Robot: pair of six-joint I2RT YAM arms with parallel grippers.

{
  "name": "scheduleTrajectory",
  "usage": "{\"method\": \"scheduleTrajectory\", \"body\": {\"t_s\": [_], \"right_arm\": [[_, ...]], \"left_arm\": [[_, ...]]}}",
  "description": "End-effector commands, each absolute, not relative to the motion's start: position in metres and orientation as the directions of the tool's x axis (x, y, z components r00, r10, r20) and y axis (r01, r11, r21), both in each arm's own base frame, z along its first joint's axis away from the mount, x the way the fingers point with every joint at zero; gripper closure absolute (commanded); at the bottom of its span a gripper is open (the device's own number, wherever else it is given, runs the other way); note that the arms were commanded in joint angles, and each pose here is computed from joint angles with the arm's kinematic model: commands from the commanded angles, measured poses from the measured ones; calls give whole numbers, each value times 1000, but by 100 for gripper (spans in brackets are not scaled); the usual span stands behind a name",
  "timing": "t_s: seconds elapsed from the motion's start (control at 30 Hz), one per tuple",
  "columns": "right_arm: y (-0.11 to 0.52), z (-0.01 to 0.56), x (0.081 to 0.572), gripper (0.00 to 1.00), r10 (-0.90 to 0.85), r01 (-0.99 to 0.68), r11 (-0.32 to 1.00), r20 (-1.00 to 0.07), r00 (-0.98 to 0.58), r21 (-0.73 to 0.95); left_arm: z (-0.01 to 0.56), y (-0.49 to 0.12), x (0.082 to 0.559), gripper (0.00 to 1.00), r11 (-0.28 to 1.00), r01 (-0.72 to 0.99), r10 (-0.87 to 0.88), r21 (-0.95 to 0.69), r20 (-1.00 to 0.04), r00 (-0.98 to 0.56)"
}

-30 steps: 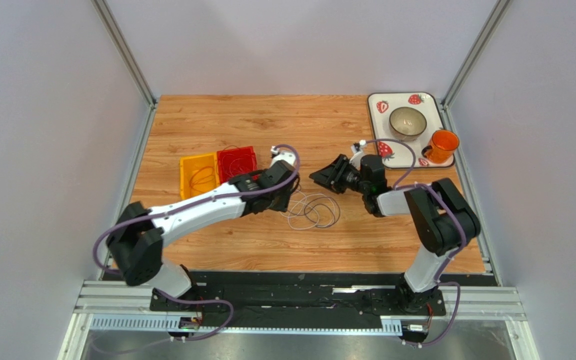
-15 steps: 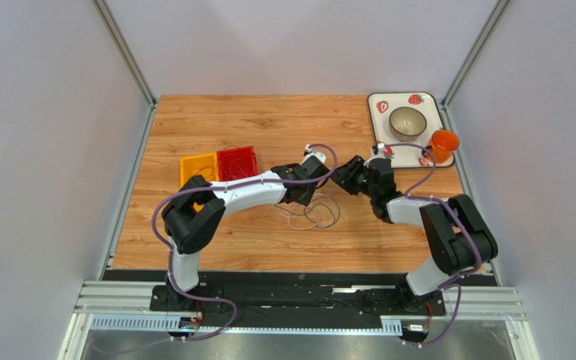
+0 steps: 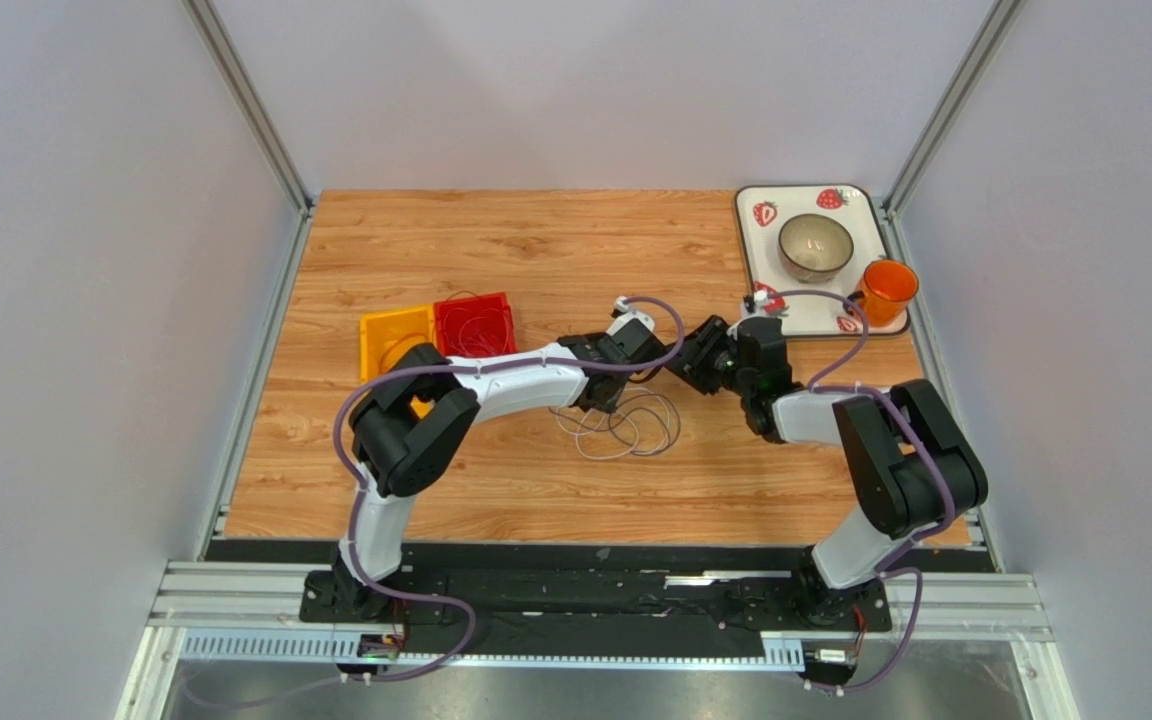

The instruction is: Untangle the cables

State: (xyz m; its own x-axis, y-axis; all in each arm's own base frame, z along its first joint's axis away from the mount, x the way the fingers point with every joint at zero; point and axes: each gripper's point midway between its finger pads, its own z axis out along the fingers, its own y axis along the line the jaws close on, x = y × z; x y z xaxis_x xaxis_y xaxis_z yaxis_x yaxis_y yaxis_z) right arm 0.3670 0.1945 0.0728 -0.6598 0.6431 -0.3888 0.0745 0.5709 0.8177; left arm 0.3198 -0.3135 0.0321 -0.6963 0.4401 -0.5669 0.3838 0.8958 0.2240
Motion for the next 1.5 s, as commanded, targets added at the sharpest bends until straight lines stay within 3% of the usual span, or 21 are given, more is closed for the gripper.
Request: {"method": "scheduleTrajectory", "body": {"t_s": [0.0, 0.23, 0.53, 0.87, 1.1, 1.3, 1.47], "right_arm": [[199, 90, 379, 58, 649, 23, 551, -411, -640, 834], [202, 89, 379, 59, 642, 18, 547, -405, -651, 837], [205, 88, 381, 59, 636, 12, 538, -397, -662, 843], [206, 88, 381, 59, 632, 9, 537, -395, -667, 844], [207, 88, 381, 59, 630, 7, 536, -395, -669, 844], [207, 88, 381, 59, 629, 8, 537, -394, -670, 844], [207, 88, 381, 59, 629, 7, 535, -392, -671, 845]], "left_arm": [[51, -317, 335, 59, 899, 358, 434, 251, -616, -657], [47, -315, 340, 61, 894, 359, 447, 270, -609, -655], [54, -312, 343, 55, 885, 361, 464, 293, -615, -638], [35, -312, 347, 74, 896, 367, 442, 252, -593, -673], [36, -309, 347, 76, 899, 363, 435, 245, -592, -678], [42, -312, 348, 67, 898, 372, 435, 234, -601, -671], [39, -309, 348, 74, 901, 360, 431, 243, -597, -676]]}}
